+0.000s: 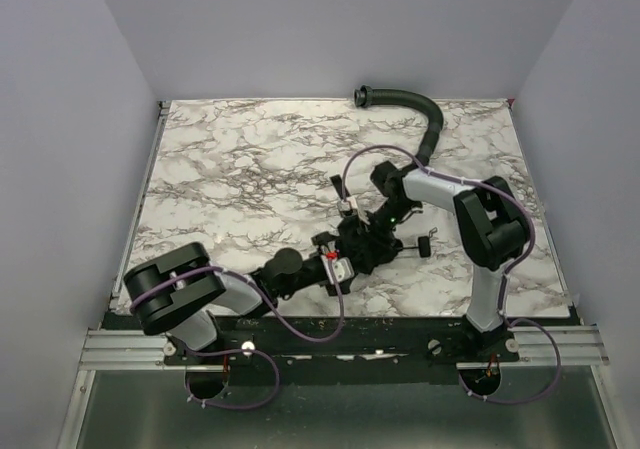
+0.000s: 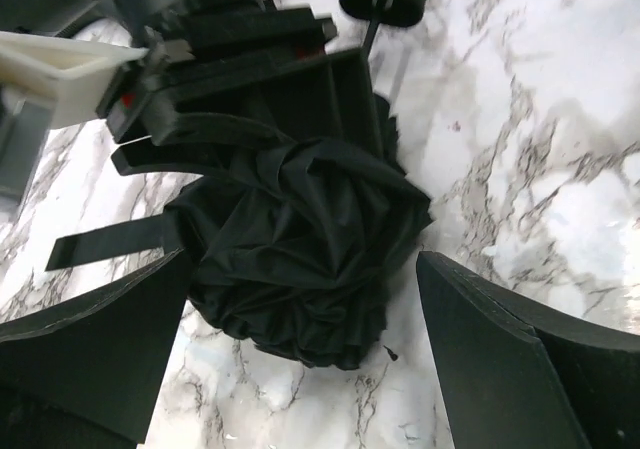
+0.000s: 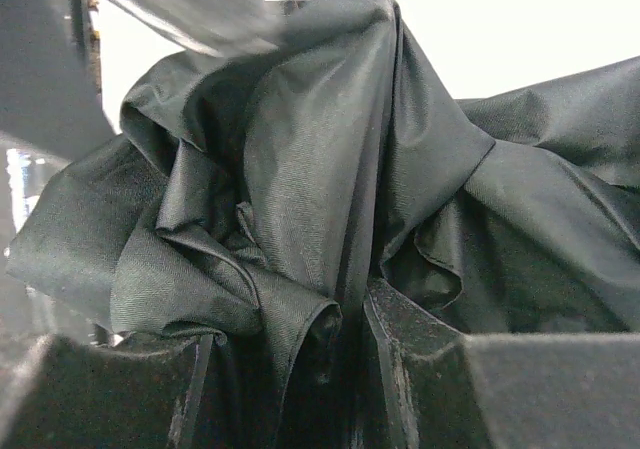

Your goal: Put away the umbrella

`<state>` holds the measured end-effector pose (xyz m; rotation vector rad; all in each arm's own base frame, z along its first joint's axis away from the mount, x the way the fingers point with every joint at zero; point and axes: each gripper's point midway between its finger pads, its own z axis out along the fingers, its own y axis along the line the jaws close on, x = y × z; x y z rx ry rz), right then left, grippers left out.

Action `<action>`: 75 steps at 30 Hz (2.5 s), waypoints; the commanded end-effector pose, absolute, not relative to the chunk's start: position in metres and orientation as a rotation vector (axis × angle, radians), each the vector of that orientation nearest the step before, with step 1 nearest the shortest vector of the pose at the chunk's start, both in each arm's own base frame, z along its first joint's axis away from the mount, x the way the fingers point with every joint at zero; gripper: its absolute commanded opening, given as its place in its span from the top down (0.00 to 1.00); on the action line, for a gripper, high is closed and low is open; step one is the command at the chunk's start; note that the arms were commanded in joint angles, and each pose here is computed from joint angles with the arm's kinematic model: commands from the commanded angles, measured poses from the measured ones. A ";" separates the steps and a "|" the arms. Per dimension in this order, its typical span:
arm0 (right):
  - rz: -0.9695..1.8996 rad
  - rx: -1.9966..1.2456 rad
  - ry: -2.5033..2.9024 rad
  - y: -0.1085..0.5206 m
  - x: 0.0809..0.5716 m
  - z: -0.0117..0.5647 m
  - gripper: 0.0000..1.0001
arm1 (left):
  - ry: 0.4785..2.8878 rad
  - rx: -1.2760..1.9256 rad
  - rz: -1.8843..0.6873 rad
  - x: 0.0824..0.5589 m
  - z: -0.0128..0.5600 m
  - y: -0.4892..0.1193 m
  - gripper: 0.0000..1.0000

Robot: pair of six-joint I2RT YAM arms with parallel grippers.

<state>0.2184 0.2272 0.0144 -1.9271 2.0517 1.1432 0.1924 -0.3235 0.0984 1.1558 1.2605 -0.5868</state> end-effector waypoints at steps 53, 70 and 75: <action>0.526 -1.911 1.187 0.145 0.251 0.112 0.00 | 2.794 0.806 -1.082 0.109 -0.120 -0.289 1.00; 0.446 -2.149 1.190 0.145 0.214 0.021 0.06 | 2.926 0.643 -1.144 0.126 -0.118 -0.293 1.00; 0.510 -2.043 1.299 0.152 0.214 0.043 0.06 | 2.918 0.634 -1.155 0.136 -0.115 -0.301 1.00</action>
